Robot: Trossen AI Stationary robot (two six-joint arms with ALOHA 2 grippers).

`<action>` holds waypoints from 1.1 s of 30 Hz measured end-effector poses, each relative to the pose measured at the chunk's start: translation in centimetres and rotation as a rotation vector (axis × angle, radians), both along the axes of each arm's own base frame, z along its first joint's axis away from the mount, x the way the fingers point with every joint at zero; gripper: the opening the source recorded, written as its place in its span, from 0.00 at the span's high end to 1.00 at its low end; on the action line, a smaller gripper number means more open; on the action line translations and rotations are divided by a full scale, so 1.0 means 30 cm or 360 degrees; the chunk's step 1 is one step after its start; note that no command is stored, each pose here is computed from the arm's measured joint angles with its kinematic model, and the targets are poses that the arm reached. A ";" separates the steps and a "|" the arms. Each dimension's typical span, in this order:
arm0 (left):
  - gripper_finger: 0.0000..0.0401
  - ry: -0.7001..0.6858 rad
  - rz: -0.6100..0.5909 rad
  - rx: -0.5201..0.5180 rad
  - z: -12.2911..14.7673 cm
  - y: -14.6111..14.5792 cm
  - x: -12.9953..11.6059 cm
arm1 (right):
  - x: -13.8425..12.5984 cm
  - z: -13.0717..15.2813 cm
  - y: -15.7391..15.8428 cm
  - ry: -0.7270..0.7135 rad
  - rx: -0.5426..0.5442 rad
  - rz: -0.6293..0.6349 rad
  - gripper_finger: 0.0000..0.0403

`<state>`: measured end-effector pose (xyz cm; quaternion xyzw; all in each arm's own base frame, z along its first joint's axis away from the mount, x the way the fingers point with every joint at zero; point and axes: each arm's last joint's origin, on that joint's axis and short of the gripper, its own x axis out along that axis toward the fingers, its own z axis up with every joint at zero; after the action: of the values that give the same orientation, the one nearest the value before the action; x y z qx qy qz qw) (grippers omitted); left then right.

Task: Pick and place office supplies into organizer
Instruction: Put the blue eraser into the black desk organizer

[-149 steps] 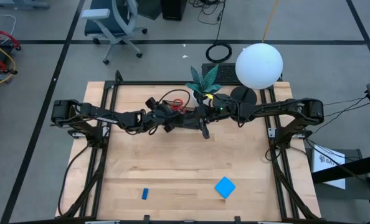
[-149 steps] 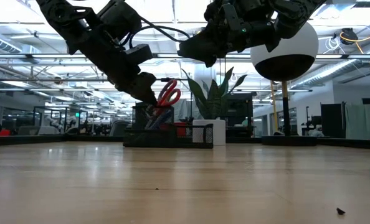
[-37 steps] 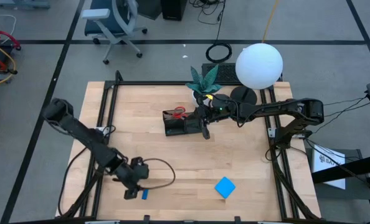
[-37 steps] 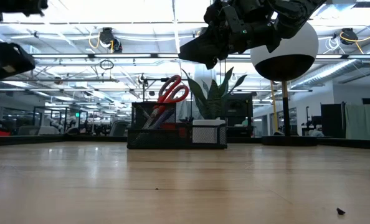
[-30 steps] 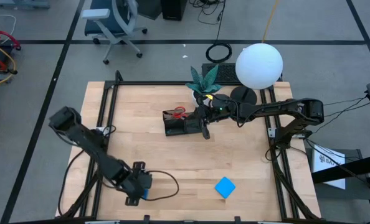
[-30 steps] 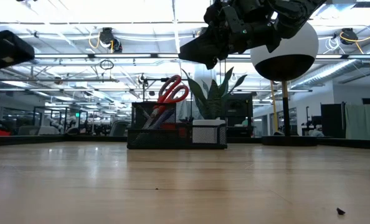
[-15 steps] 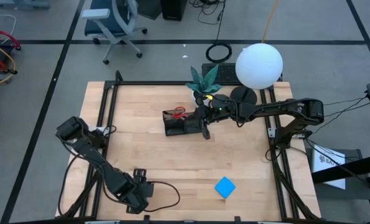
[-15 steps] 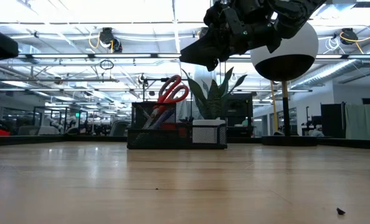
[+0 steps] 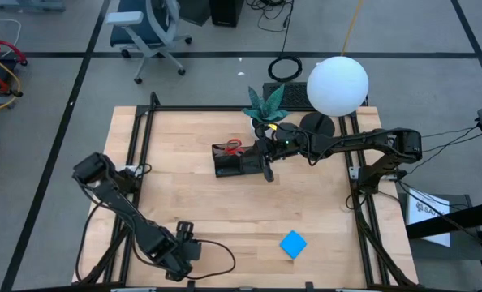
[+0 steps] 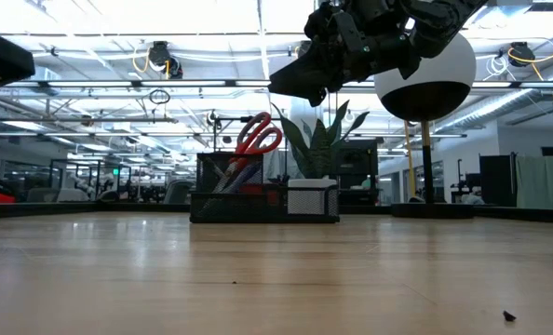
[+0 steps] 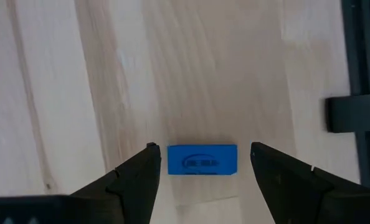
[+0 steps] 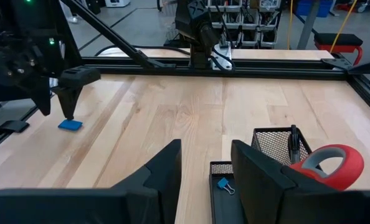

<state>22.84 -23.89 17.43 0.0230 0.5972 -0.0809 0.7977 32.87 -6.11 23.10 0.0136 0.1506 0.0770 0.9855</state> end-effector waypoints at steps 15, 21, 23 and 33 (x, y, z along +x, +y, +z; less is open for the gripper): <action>0.36 0.0233 -0.0045 0.0045 -0.147 -0.015 0.023 | 0.000 0.000 0.000 0.0002 0.0001 0.0000 0.68; 0.36 0.0230 -0.0029 0.0032 -0.147 -0.016 0.023 | 0.000 0.000 0.000 0.0005 0.0025 -0.0008 0.68; 0.36 0.0229 -0.0014 0.0029 -0.147 -0.016 0.023 | 0.000 0.000 0.000 0.0005 0.0027 -0.0009 0.68; 0.43 0.0228 0.0001 0.0025 -0.149 -0.017 0.024 | 0.000 0.000 0.000 0.0005 0.0028 -0.0009 0.68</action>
<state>23.55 -24.40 12.97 0.0233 0.6534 -0.0773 0.7527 32.87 -6.10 23.09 0.0228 0.1515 0.0755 0.9853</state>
